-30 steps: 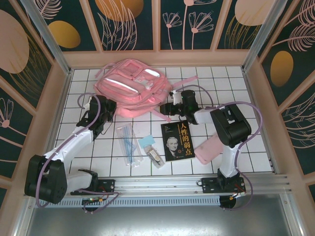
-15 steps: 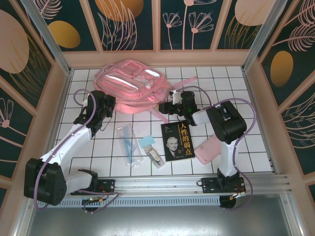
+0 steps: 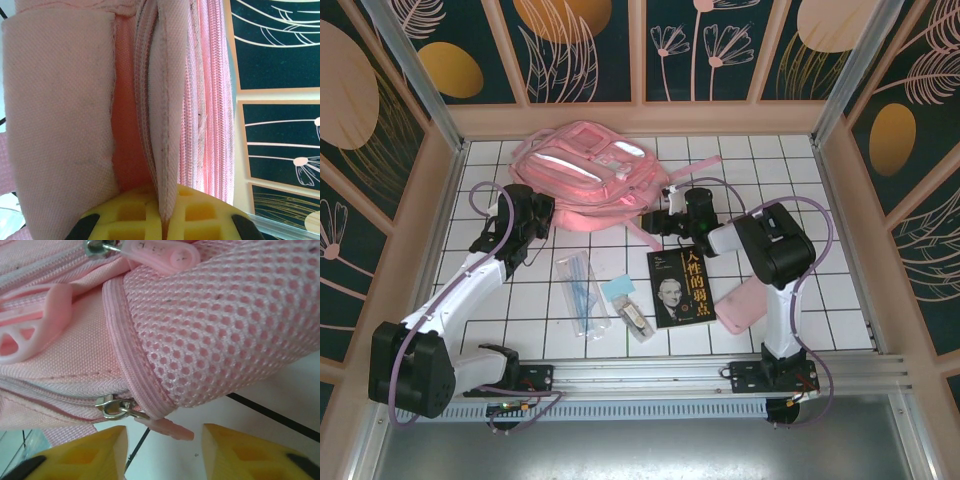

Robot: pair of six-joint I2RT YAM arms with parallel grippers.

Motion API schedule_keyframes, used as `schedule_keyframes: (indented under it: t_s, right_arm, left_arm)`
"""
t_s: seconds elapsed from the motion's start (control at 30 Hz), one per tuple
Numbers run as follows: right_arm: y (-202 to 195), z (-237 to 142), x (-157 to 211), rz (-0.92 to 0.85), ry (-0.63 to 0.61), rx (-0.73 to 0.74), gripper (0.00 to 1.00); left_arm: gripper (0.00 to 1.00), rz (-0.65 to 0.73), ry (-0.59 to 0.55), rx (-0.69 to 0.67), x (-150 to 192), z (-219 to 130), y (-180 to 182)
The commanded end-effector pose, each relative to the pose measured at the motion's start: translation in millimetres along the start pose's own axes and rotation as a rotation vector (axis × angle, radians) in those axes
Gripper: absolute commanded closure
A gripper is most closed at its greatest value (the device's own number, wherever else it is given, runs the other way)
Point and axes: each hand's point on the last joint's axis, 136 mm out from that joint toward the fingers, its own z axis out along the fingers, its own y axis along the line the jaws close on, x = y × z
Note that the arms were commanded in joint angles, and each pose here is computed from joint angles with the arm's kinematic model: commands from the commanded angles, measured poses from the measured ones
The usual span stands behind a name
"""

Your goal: Pack the student bag

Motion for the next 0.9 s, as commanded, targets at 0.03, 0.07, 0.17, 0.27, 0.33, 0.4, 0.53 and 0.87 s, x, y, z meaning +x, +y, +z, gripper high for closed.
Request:
schedule_keyframes:
  t_s: [0.03, 0.07, 0.17, 0.27, 0.33, 0.4, 0.53, 0.87]
  right_arm:
    - [10.5, 2.4, -15.2, -0.044, -0.042, -0.03, 0.76]
    - [11.9, 0.6, -16.6, -0.051, -0.047, -0.028, 0.83]
    - [13.2, -7.4, -17.3, -0.067, -0.048, -0.018, 1.0]
    - [16.5, -16.7, -15.7, -0.082, -0.041, -0.007, 1.0]
    - [18.8, -22.0, -12.3, -0.091, -0.025, -0.001, 1.0]
    - [18.3, -27.2, -9.8, -0.098, -0.012, 0.017, 1.0]
    - [12.0, -37.1, -5.3, -0.09, -0.003, 0.047, 1.0]
    - [6.8, -29.6, -16.6, -0.086, -0.014, 0.019, 1.0]
  left_arm:
    - [1.0, -0.045, 0.0, 0.16, -3.2, -17.9, -42.9]
    - [1.0, -0.048, 0.001, 0.157, -2.3, -17.0, -40.7]
    - [1.0, -0.055, 0.009, 0.149, -0.1, -13.1, -34.8]
    - [1.0, -0.049, 0.005, 0.134, -0.2, -9.1, -29.7]
    - [1.0, -0.033, -0.008, 0.12, -1.6, -6.7, -25.5]
    - [1.0, -0.019, -0.027, 0.095, -4.2, -4.4, -19.1]
    - [1.0, -0.021, -0.03, 0.084, -3.5, -1.7, -10.8]
    - [1.0, -0.074, 0.039, 0.157, 4.5, -15.3, -37.5]
